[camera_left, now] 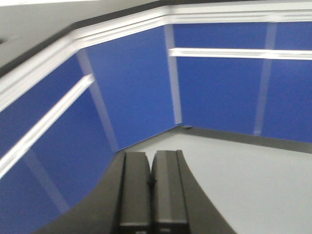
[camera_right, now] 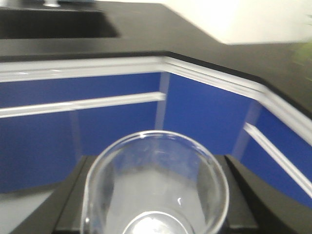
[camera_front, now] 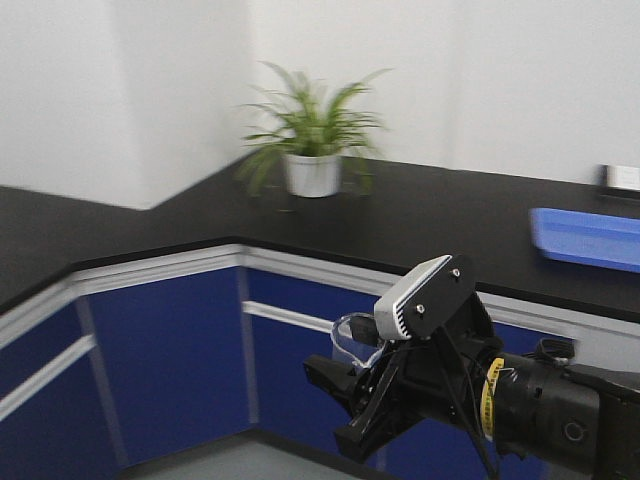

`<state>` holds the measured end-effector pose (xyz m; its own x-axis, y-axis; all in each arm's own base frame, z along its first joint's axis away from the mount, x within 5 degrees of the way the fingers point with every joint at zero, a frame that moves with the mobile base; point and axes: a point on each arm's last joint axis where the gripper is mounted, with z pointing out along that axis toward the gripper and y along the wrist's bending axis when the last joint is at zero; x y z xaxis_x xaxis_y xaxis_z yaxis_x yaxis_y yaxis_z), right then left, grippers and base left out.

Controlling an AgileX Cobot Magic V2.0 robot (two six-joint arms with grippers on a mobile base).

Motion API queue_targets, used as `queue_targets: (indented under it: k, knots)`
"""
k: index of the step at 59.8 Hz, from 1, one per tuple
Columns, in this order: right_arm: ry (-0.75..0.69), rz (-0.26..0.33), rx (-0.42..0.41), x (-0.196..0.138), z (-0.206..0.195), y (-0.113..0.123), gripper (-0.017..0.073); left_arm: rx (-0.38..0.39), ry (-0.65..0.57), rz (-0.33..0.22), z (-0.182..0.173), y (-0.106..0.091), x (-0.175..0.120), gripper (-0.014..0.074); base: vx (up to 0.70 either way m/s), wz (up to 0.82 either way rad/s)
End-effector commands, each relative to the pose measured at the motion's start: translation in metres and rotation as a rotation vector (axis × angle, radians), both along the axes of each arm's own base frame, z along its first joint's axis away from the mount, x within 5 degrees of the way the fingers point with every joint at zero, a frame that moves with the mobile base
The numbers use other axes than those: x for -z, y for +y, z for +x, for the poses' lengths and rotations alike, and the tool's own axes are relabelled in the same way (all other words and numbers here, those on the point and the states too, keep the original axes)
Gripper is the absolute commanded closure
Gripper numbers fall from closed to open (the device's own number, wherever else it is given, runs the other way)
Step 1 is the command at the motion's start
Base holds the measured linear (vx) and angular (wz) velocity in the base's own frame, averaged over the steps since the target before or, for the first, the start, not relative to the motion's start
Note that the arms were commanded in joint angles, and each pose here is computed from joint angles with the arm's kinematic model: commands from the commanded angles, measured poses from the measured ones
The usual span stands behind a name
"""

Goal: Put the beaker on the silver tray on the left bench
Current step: 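Hold the beaker in the right gripper while driving to the silver tray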

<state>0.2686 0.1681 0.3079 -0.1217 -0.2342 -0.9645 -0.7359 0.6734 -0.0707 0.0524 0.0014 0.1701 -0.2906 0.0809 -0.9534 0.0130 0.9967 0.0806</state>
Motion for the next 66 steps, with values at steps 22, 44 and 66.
queue_targets:
  k: [22, 44, 66]
  knots:
    - [-0.053, 0.062, -0.016, -0.0221, -0.0054, -0.0007, 0.057, 0.01, -0.069, -0.005, 0.0019, -0.0008, -0.0009, 0.0592, -0.07, 1.02]
    - [-0.053, 0.061, -0.016, -0.0221, -0.0054, -0.0007, 0.057, 0.01, -0.069, -0.005, 0.0019, -0.0008, -0.0009, 0.0592, 0.02, 0.83]
    - [-0.053, 0.061, -0.015, -0.0221, -0.0053, -0.0008, 0.057, 0.01, -0.069, -0.005, 0.0019, -0.0008, -0.0009, 0.0592, 0.11, 0.57]
